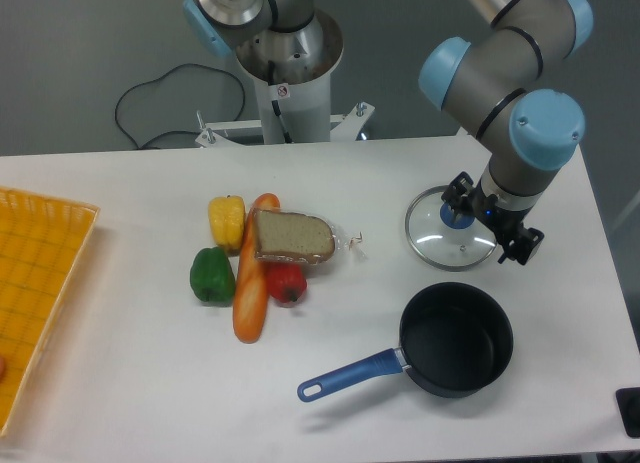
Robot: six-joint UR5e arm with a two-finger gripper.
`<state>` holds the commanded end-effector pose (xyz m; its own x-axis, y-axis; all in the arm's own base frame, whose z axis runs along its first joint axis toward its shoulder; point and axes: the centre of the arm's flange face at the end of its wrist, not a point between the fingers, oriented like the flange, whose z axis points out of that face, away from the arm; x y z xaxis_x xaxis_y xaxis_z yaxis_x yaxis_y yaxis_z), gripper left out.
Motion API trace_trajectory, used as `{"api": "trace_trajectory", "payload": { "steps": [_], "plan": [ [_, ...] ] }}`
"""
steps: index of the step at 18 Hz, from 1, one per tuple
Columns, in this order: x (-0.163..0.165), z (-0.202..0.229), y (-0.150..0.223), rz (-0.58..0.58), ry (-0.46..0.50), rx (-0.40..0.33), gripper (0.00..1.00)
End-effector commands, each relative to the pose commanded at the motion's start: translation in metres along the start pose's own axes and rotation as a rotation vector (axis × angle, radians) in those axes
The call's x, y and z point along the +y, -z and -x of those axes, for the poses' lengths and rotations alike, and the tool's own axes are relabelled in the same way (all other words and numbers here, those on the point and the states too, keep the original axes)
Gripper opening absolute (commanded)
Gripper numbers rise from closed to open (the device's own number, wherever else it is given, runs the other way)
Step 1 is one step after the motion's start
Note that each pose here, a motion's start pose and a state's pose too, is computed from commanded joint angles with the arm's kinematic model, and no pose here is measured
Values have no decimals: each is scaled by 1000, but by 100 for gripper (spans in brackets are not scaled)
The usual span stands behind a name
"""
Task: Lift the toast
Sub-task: 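Move the open gripper from the glass lid over to the toast slice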
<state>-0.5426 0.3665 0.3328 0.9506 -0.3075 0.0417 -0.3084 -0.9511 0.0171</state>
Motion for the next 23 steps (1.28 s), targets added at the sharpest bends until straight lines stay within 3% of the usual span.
{"api": "trace_trajectory", "payload": {
  "steps": [14,17,19,23],
  "plan": [
    [-58,-48,34,-15,-6,-47,100],
    [-65,-65,60,-67,-9,-76,100],
    [-75,-88,75,-141,40,-84,100],
    [-98,-122,86,-156,7,-91,100]
  ]
}}
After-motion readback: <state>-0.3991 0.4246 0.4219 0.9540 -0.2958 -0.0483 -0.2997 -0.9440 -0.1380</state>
